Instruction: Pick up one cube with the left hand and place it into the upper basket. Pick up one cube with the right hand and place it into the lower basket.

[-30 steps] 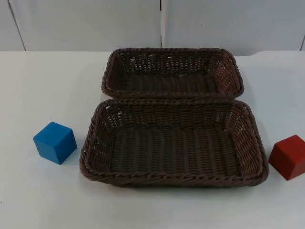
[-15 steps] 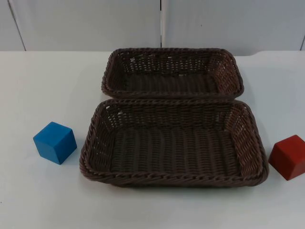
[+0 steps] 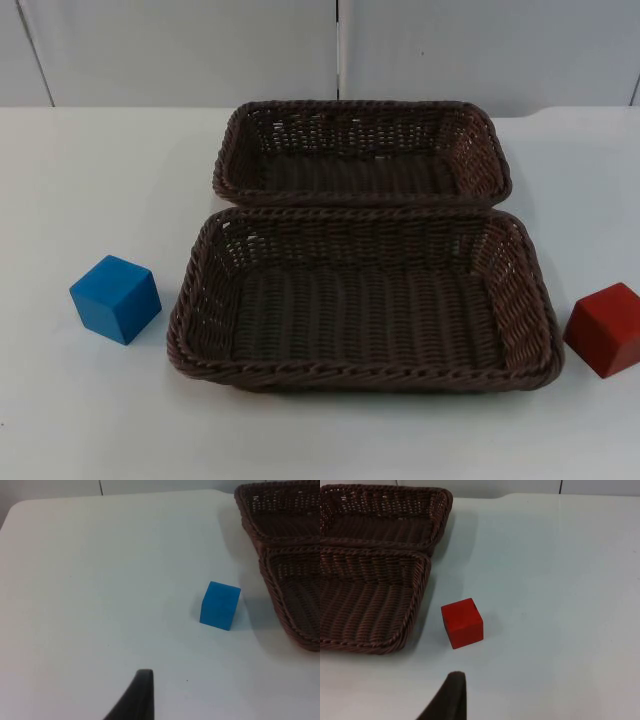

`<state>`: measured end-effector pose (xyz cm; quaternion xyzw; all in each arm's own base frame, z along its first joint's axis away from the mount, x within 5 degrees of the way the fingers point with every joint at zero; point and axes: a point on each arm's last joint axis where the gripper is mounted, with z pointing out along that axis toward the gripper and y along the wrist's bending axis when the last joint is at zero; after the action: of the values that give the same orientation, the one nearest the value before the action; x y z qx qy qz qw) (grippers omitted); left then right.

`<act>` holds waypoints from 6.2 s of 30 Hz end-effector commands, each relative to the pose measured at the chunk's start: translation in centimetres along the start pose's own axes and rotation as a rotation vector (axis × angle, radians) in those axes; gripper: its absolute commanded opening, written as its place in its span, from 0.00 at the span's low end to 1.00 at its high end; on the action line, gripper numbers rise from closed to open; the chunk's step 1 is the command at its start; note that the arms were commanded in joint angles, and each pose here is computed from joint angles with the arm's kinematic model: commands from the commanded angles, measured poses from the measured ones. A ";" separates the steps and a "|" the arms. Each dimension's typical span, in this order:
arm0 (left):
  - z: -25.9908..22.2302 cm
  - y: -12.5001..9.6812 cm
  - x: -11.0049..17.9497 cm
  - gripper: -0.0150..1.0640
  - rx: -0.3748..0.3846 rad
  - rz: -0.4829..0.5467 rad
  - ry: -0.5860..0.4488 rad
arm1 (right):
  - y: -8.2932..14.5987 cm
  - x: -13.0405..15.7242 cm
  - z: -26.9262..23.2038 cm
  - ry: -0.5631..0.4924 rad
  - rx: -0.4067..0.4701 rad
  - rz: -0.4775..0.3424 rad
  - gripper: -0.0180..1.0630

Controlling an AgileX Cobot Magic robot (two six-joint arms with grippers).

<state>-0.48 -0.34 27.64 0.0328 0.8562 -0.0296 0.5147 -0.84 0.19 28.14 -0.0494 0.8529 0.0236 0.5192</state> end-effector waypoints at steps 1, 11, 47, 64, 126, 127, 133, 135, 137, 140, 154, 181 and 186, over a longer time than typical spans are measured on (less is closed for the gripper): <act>0.1 0.0 0.2 0.99 -0.008 -0.004 0.005 | 0.0 0.1 0.1 -0.004 0.008 0.006 0.99; 0.1 0.0 0.2 0.99 -0.002 -0.007 0.005 | 0.0 0.1 0.1 -0.004 0.008 0.006 0.99; 2.0 -0.2 -0.8 0.99 0.022 -0.029 0.142 | 0.0 0.1 0.1 -0.004 0.008 0.006 0.99; 4.2 -1.0 -3.8 0.99 0.124 -0.022 0.154 | 0.0 0.1 0.1 -0.004 0.008 0.006 0.99; 30.8 0.7 -3.7 0.98 0.050 -0.076 0.520 | 0.0 0.1 0.1 -0.004 0.008 0.006 0.99; 31.1 0.8 -3.5 0.97 0.042 -0.077 0.517 | 0.0 0.1 0.1 -0.004 0.008 0.006 0.99; 32.7 0.9 -3.1 0.95 0.051 -0.051 0.558 | 0.0 0.1 0.1 -0.004 0.008 0.006 0.99; 33.2 0.9 -3.0 0.95 0.048 -0.053 0.558 | 0.0 0.1 0.1 -0.004 0.008 0.006 0.99; 33.3 0.9 -3.0 0.95 0.048 -0.053 0.558 | 0.0 0.1 0.1 -0.004 0.008 0.006 0.99; 33.9 0.8 -3.2 0.95 0.059 -0.013 0.555 | 0.0 0.1 0.1 -0.004 0.008 0.006 0.99; 36.0 -1.3 -1.7 0.95 0.146 0.170 0.604 | 0.0 0.1 0.1 -0.004 0.008 0.006 0.99; 39.6 -1.0 1.1 0.85 0.149 0.251 0.649 | 0.0 0.1 0.1 -0.004 0.008 0.006 0.99; 39.5 -1.1 1.2 0.41 0.155 0.250 0.660 | 0.0 0.1 0.1 -0.004 0.008 0.006 0.99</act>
<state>33.52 -4.56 8.01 0.1783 0.9623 -0.0197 0.2046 -0.84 0.19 28.14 -0.0470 0.8531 0.0242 0.5191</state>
